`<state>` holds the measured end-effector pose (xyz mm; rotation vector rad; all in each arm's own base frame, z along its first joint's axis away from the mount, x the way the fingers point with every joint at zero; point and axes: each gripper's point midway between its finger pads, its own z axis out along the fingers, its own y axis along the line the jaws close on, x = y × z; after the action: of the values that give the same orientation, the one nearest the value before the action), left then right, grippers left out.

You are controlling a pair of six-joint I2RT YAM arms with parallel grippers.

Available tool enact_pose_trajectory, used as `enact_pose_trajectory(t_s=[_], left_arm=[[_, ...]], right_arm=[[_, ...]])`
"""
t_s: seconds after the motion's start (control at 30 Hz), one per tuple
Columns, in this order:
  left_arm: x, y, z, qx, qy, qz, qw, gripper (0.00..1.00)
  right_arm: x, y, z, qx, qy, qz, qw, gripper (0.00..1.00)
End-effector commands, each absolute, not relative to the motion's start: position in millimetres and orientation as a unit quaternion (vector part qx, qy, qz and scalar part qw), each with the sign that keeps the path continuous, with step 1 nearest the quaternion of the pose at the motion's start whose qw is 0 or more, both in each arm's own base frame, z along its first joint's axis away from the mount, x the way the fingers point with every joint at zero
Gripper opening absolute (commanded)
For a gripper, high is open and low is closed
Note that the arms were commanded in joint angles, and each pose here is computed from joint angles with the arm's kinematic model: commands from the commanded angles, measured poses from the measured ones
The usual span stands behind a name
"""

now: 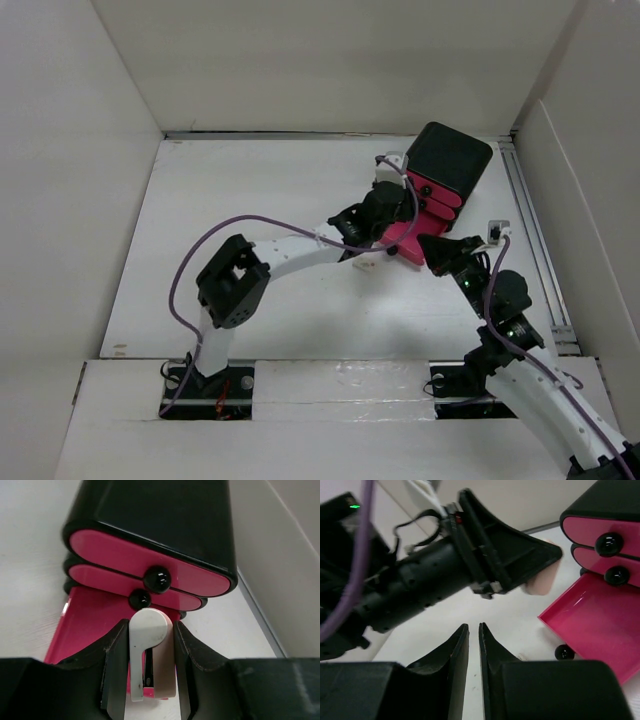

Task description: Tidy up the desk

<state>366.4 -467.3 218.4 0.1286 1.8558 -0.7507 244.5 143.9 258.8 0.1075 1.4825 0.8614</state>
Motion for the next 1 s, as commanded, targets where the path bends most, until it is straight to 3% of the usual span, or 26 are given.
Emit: enact_pose_trajectory(t_s=[0.0, 0.23, 0.4, 0.5, 0.63, 0.67, 0.73, 0.8, 0.97], left_arm=[[380.9, -485.5, 195.1, 0.087, 0.789, -0.326, 0.514, 0.05], [393.5, -506.4, 164.6, 0.092, 0.801, -0.33, 0.491, 0.11], [397.5, -509.1, 152.3, 0.091, 0.805, -0.322, 0.489, 0.24], [396.4, -507.1, 150.1, 0.092, 0.807, -0.319, 0.488, 0.38], [389.2, -500.0, 149.6, 0.1, 0.811, -0.315, 0.482, 0.67], [387.0, -496.0, 159.9, 0.099, 0.81, -0.316, 0.484, 0.69], [377.8, -482.7, 151.9, 0.1, 0.815, -0.31, 0.48, 0.7], [372.0, -469.7, 180.8, 0.085, 0.797, -0.325, 0.502, 0.69], [339.9, -415.2, 173.1, 0.051, 0.805, -0.307, 0.506, 0.42]], right_arm=[[242.1, 134.7, 269.6, 0.062, 0.641, 0.369, 0.67, 0.2], [238.6, 125.3, 271.5, 0.078, 0.631, 0.363, 0.681, 0.21], [239.0, 131.0, 270.9, 0.071, 0.635, 0.372, 0.673, 0.21], [241.2, 133.6, 267.4, 0.069, 0.64, 0.373, 0.668, 0.21], [243.8, 133.1, 265.1, 0.073, 0.643, 0.369, 0.668, 0.21], [244.3, 133.7, 264.3, 0.073, 0.643, 0.37, 0.667, 0.21], [243.0, 136.9, 265.3, 0.064, 0.643, 0.375, 0.665, 0.21], [245.3, 134.7, 262.7, 0.071, 0.645, 0.369, 0.665, 0.21], [245.6, 136.7, 262.6, 0.068, 0.646, 0.372, 0.663, 0.21]])
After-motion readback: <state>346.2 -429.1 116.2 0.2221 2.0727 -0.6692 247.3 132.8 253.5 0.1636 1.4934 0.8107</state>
